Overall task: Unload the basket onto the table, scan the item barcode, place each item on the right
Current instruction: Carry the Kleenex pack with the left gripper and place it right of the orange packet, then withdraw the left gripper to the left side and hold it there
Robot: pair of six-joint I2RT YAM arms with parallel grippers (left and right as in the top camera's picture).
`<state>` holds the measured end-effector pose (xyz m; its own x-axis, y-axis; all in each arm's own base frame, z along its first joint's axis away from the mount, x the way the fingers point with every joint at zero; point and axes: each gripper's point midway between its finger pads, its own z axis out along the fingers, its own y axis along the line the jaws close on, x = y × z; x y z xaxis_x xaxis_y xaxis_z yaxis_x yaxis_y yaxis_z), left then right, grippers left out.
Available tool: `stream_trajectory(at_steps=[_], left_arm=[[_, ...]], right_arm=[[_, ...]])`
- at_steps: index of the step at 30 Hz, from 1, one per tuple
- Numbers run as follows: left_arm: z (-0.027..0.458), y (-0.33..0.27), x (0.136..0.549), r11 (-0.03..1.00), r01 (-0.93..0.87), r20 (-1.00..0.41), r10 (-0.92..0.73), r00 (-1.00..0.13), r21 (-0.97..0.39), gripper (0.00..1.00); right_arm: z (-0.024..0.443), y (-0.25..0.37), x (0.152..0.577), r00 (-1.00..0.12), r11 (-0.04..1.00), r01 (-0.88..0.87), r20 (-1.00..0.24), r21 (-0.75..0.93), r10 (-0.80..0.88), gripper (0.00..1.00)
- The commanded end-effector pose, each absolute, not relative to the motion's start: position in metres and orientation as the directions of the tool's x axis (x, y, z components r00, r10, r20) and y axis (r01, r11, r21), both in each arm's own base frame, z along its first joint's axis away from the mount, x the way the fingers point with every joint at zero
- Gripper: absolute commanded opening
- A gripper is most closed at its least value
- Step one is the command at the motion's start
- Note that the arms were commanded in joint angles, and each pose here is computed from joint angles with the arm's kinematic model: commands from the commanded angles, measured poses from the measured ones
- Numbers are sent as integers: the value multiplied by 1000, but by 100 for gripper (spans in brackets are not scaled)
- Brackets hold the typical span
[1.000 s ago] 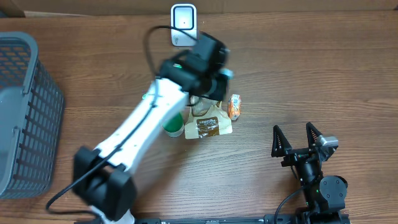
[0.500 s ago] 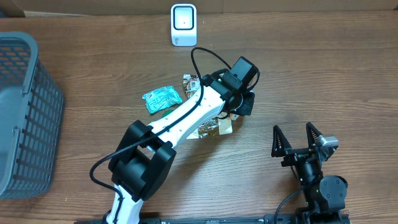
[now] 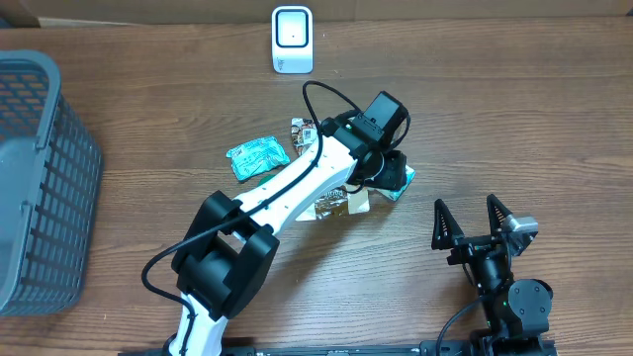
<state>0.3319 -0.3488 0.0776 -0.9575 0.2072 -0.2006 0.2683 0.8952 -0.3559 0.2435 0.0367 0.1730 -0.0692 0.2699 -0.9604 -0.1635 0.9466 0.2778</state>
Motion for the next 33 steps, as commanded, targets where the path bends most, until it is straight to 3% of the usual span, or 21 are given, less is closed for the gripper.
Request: stream_trajectory(at_steps=[1, 4, 7, 8, 15, 22, 25, 33], left_arm=[[159, -336, 351, 869, 320, -349, 187, -918, -377, 59], [204, -304, 358, 874, 349, -423, 190, -886, -337, 61], [249, -250, 360, 898, 302, -466, 128, -876, -321, 95], [260, -231, 360, 907, 273, -472, 97, -876, -321, 100], [295, -94, 341, 967, 69, -470, -55, -881, -243, 100], [283, 33, 318, 964, -265, -411, -233, -882, 22, 100], [282, 63, 312, 935, -346, -413, -285, -865, 81, 100], [282, 75, 310, 920, -385, -412, -326, -851, 66, 100]], right_arm=[[171, 37, 243, -67, 944, -166, -959, 284, 276, 100], [171, 37, 243, -68, 944, -166, -959, 284, 276, 100], [171, 37, 243, -68, 944, -166, -959, 284, 276, 100], [171, 37, 243, -68, 944, -166, -959, 284, 276, 100], [171, 37, 243, -67, 945, -166, -959, 283, 276, 100], [171, 37, 243, -67, 945, -166, -959, 283, 276, 100], [171, 37, 243, -68, 944, -166, -959, 284, 276, 100], [171, 37, 243, -68, 944, -166, -959, 284, 276, 100]])
